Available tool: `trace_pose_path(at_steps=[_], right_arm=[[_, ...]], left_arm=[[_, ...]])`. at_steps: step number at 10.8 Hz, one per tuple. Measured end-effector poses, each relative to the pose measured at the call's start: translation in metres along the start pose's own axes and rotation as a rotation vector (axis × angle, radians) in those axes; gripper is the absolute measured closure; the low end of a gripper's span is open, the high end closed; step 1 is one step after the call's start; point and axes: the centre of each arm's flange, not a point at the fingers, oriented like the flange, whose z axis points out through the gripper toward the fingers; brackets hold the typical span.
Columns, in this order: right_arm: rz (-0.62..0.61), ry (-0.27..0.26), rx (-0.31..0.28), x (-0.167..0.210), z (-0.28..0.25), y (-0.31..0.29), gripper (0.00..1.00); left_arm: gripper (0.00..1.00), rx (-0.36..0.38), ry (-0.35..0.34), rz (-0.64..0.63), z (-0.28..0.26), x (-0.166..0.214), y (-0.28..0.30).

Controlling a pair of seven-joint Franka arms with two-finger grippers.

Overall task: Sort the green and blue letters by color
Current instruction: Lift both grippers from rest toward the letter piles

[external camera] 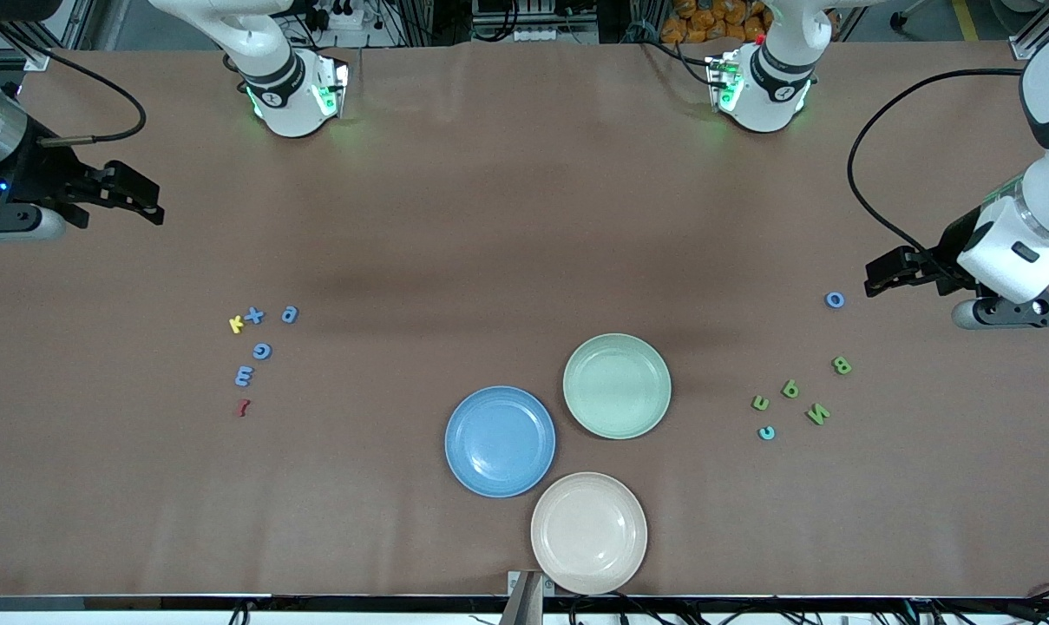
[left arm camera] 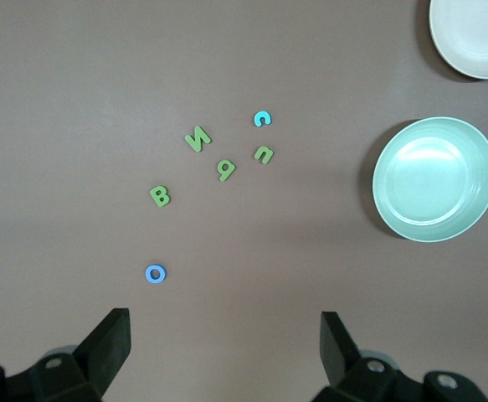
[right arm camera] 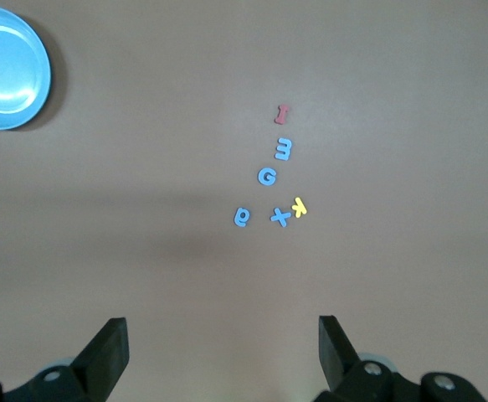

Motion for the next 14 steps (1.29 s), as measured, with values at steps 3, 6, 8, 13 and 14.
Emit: trace_pose_path(at_steps=[3, 6, 8, 13, 14], right_arm=[[0.0, 0.05, 0.002, 0.001, -0.024, 0.0, 0.0], [0.0, 0.051, 0.002, 0.001, -0.027, 0.0, 0.0], [0.002, 0.033, 0.002, 0.004, -0.021, 0.001, 0.0], [0.042, -0.007, 0.004, 0.023, 0.028, 0.024, 0.0], [0.051, 0.007, 0.005, 0.03, 0.049, 0.029, 0.0]], left_arm=[[0.0, 0.0, 0.0, 0.006, 0.0, 0.0, 0.003], [0.0, 0.0, 0.0, 0.006, 0.0, 0.0, 0.002], [0.0, 0.0, -0.005, 0.006, 0.003, 0.0, 0.002], [0.0, -0.01, -0.035, 0.009, 0.093, 0.04, -0.025], [0.0, -0.007, -0.032, 0.03, 0.116, 0.046, -0.038]])
